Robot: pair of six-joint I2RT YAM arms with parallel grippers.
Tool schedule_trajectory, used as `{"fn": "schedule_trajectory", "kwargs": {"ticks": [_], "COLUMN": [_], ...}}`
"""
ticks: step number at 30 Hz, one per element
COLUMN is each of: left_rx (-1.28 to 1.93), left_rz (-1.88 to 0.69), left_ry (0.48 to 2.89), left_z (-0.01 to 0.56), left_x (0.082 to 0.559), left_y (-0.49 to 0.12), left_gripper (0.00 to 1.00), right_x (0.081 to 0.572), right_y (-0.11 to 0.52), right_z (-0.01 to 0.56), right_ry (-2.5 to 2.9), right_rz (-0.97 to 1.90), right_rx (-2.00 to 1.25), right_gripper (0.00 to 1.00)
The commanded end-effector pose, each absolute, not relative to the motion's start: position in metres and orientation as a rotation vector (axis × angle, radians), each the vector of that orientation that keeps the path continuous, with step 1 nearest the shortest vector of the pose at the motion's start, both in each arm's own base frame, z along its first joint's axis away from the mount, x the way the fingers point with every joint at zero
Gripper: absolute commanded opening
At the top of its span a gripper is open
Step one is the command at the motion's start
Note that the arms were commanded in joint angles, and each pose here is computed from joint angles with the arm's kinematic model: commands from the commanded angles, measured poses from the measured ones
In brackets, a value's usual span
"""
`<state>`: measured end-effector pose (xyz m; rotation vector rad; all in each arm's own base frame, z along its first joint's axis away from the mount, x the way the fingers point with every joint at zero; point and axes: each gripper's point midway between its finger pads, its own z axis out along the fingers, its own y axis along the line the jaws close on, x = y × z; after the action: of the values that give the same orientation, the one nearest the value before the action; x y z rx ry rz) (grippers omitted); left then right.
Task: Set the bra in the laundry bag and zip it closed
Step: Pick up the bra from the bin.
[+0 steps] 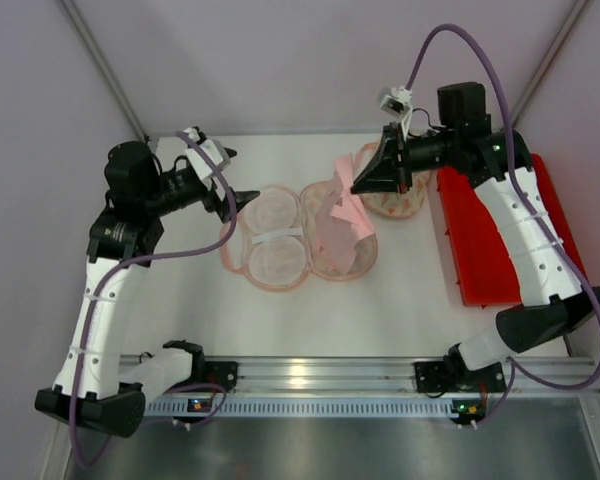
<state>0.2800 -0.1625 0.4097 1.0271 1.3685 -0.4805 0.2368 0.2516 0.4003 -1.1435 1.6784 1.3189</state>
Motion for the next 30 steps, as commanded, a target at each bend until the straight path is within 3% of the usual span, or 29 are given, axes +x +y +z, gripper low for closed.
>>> {"fn": "schedule_trajectory", "kwargs": {"ticks": [1,11,25,30], "left_rx": [1.168,1.484,1.647,1.649], "left_rz": [-0.358,-0.161,0.033,0.110], "left_ry": [1.224,1.001,0.519,0.368], "left_z": [0.405,0.353,0.359,0.357], "left_x": [0.274,0.254,0.221,0.206], "left_y": [-0.166,-0.198,-0.266,-0.286], "left_gripper": [0.94,0.92,0.86,0.78], "right_x": [0.219,0.221,0.224,0.222], "right_y": [0.273,0.296,0.311,0.313], "right_z": [0.414,0.384,0.370,0.369], "right_ry": [1.487,1.533,1.589,1.599], "right_rz": [1.436,1.581,1.816,1.854], "right_rx": [-1.284,-1.327,-1.258,-1.249], "right_gripper": [0.00,0.00,0.00,0.00]}}
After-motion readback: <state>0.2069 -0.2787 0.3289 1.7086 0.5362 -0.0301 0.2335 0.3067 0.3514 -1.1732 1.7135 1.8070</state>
